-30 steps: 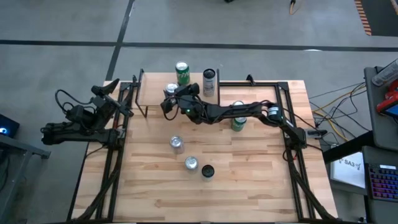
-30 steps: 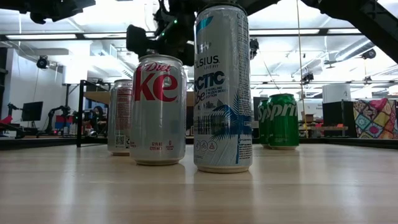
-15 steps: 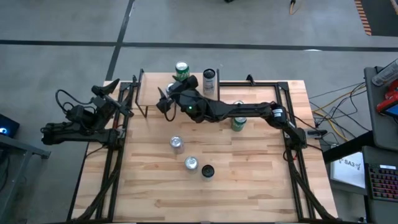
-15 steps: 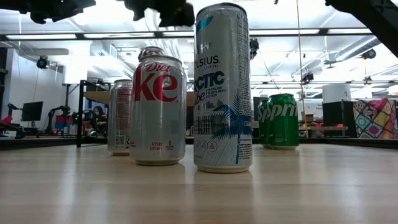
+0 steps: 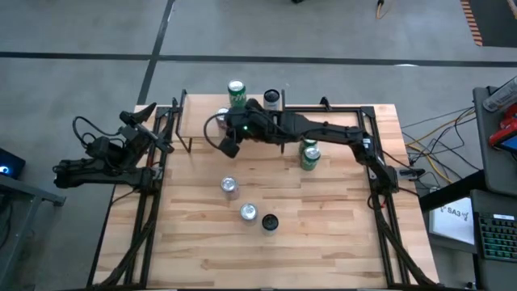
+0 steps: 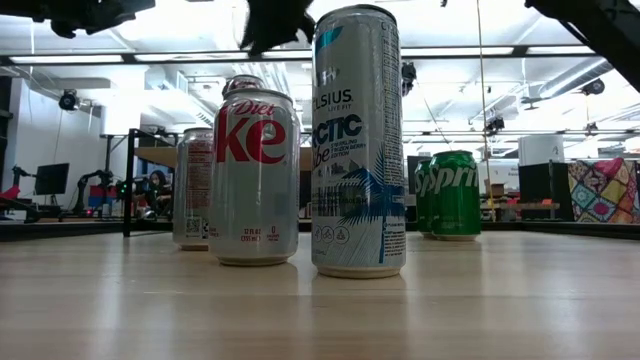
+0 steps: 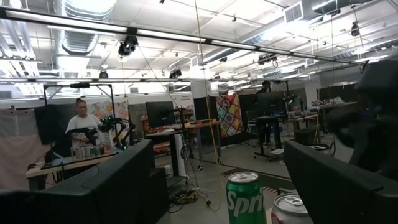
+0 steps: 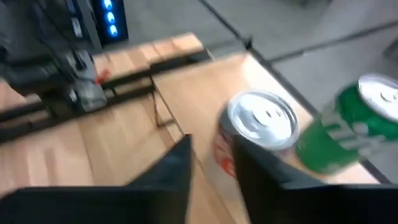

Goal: Place canned beverage on shelf
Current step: Put the bottom right red-silver soda can on the shelf

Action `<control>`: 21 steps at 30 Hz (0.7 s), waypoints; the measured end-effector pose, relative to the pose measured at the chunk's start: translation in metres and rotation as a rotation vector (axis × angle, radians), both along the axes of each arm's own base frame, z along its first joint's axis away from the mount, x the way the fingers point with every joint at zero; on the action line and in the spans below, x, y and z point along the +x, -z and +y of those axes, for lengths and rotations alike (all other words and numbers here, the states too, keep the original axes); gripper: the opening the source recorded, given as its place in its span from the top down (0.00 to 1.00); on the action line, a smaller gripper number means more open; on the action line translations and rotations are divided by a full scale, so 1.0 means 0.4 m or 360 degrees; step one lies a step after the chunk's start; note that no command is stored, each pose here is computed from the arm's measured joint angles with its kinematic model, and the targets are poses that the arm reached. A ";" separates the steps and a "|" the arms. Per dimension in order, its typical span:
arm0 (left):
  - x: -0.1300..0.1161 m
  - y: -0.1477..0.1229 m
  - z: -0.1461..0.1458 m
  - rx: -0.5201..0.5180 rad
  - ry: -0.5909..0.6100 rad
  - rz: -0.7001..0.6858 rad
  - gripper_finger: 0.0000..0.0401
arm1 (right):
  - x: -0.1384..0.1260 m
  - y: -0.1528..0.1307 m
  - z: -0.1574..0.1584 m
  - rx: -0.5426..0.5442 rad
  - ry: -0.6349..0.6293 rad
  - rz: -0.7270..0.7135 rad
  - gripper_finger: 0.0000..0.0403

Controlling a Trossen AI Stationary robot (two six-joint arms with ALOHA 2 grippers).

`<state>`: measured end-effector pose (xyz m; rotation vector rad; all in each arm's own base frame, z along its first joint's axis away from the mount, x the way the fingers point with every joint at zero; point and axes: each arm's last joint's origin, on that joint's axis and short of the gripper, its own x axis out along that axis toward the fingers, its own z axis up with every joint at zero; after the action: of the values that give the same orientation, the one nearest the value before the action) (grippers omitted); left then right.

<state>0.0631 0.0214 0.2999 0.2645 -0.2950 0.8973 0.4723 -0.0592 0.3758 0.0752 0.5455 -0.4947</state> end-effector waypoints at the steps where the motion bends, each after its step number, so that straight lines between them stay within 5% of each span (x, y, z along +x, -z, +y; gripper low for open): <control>1: 0.000 0.000 0.000 0.0000 0.0000 -0.0001 0.14 | 0.000 0.007 -0.004 -0.0008 0.0006 0.0035 0.91; 14: 0.000 0.000 0.000 0.0004 -0.0002 0.0006 0.14 | 0.005 0.077 -0.076 -0.0031 0.0175 0.0252 0.98; 21: 0.000 0.000 0.000 0.0011 -0.0007 0.0015 0.14 | 0.027 0.080 -0.082 -0.0089 0.0135 0.0168 0.98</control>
<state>0.0632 0.0214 0.2999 0.2758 -0.2892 0.8992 0.4830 -0.0922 0.3439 0.0191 0.6331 -0.5988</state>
